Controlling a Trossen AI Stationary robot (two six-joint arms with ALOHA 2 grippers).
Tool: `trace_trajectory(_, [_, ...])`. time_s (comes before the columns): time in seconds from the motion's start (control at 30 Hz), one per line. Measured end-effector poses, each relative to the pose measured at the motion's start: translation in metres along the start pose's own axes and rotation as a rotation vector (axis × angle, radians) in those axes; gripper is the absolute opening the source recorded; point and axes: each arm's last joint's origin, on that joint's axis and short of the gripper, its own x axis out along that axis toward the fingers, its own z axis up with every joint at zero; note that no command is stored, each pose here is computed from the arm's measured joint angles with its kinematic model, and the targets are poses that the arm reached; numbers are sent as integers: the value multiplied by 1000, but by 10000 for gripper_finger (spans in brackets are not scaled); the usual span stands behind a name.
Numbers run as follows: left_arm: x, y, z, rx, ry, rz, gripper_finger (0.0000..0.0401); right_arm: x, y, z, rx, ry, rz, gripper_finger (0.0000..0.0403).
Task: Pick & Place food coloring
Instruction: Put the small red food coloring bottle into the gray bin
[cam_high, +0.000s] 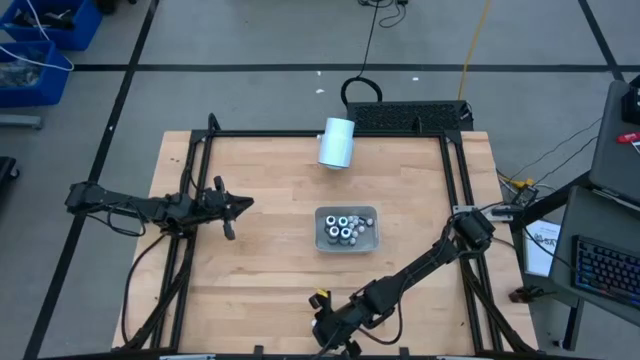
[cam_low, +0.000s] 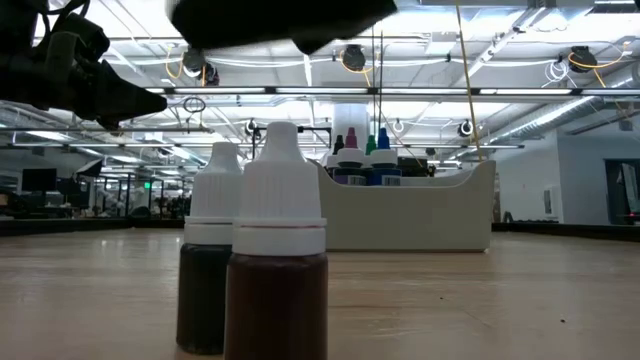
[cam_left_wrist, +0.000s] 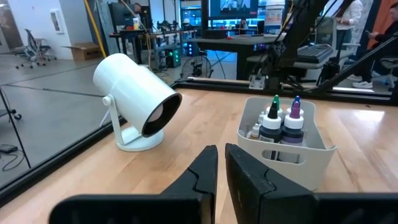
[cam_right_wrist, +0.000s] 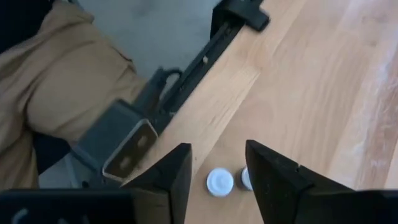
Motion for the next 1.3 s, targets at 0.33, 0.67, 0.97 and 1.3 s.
trace_trajectory(0.33, [0, 0, 0, 2, 0, 0, 35, 6, 1, -12, -20, -14, -6, 143])
trace_trajectory(0.67, [0, 0, 0, 4, 0, 1, 35, 11, 2, -25, 4, -13, -28, 139])
trace_trajectory(0.97, [0, 0, 0, 4, 0, 1, 35, 11, 2, -25, 21, -14, -29, 137])
trace_trajectory(1.3, [0, 0, 0, 3, 0, 1, 35, 16, -2, -29, 39, -1, -35, 134])
